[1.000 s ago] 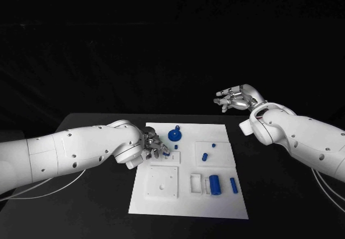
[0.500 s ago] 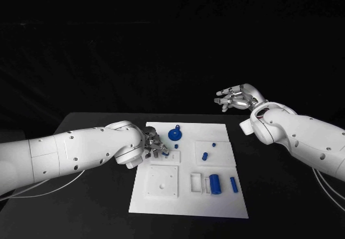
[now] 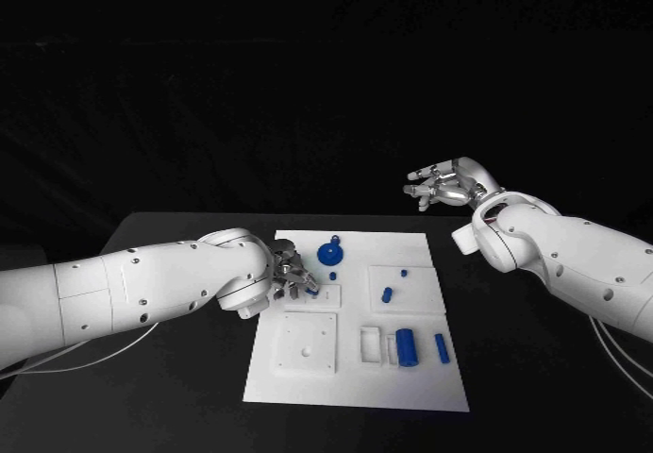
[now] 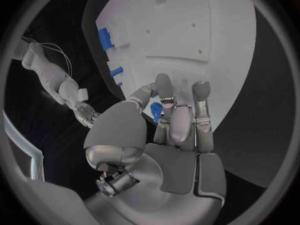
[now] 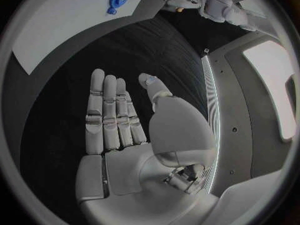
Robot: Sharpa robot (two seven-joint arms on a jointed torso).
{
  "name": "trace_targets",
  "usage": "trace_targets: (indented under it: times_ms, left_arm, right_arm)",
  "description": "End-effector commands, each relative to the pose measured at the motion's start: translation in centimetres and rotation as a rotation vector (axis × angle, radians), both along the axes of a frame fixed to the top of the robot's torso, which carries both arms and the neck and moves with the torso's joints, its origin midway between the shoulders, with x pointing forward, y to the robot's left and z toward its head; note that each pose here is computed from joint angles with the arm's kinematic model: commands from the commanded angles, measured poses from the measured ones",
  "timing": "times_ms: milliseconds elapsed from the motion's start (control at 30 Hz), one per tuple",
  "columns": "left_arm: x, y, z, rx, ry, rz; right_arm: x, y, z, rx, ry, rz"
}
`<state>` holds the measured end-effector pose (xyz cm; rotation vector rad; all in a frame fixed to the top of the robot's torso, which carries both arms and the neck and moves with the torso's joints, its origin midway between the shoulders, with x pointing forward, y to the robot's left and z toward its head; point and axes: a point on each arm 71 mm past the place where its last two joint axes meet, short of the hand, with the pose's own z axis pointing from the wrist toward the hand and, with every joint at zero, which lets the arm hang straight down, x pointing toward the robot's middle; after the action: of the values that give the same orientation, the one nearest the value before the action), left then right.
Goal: Assemble the parts on the task board
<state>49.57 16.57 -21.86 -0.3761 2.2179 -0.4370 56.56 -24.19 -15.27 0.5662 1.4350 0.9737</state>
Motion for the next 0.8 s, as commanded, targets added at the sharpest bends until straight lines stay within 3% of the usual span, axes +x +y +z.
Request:
trace_targets:
  times_ms: [33,800]
  left_arm:
    - [-0.17,-0.23,-0.14,0.010,0.022,-0.021]
    - [-0.19,-0.17,-0.50,0.040,0.054,-0.035]
  right_arm:
    - [-0.04,0.30,0.02,-0.002,0.003,0.023]
    - [-0.09,0.65,0.04,-0.005,0.004,0.023]
